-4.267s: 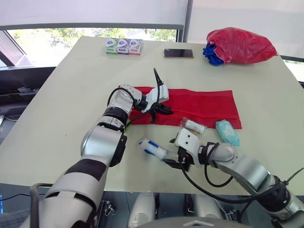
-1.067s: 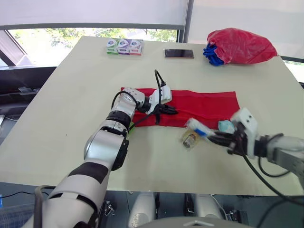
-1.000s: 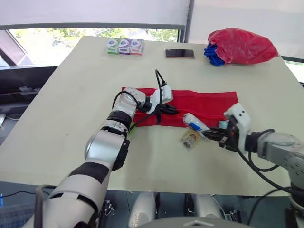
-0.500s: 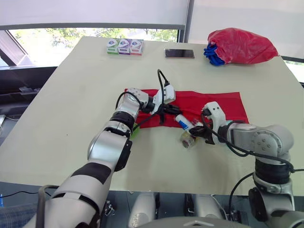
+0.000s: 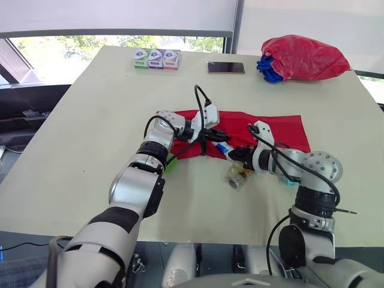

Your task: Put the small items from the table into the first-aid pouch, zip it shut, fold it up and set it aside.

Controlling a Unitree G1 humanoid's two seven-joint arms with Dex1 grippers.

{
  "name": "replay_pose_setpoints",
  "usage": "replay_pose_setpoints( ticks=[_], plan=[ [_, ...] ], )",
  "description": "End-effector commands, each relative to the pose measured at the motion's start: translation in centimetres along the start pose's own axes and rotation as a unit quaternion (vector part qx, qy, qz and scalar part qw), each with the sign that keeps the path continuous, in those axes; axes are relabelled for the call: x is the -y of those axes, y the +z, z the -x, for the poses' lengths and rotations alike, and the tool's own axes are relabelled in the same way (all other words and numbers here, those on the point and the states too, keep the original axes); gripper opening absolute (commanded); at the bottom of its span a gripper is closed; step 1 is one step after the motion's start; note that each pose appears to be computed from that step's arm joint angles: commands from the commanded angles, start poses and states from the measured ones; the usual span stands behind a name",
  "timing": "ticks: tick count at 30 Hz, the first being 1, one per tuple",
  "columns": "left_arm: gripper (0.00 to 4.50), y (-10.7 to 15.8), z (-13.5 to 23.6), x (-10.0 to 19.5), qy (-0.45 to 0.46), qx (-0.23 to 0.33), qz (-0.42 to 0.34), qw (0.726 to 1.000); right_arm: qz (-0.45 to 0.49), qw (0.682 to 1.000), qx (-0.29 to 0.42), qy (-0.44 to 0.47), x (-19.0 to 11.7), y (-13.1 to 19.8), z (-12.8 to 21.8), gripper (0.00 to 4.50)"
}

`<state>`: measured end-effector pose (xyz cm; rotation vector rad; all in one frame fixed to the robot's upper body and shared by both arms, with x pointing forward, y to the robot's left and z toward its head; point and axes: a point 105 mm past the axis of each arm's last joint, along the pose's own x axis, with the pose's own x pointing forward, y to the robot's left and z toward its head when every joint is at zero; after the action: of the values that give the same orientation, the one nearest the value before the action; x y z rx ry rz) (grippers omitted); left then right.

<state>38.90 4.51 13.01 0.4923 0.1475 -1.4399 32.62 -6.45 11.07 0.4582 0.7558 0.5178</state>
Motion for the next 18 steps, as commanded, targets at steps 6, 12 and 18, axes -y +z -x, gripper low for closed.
replay_pose_setpoints(
  ticks=[6, 12, 18],
  plan=[
    [0.0, 0.3, -0.3, 0.1, -0.004, 0.0, -0.018, 1.0, -0.03, 0.998, 0.043, 0.016, -0.2, 1.3, 1.5, 0.0],
    [0.0, 0.1, -0.6, 0.4, -0.008, 0.001, -0.015, 1.0, -0.037, 0.998, 0.047, 0.026, -0.9, 1.3, 1.8, 0.0],
    [0.0, 0.6, -1.2, 0.6, -0.017, 0.01, -0.018, 1.0, -0.05, 0.997, 0.035, 0.041, -2.5, 1.5, 0.5, 0.0]
  ],
)
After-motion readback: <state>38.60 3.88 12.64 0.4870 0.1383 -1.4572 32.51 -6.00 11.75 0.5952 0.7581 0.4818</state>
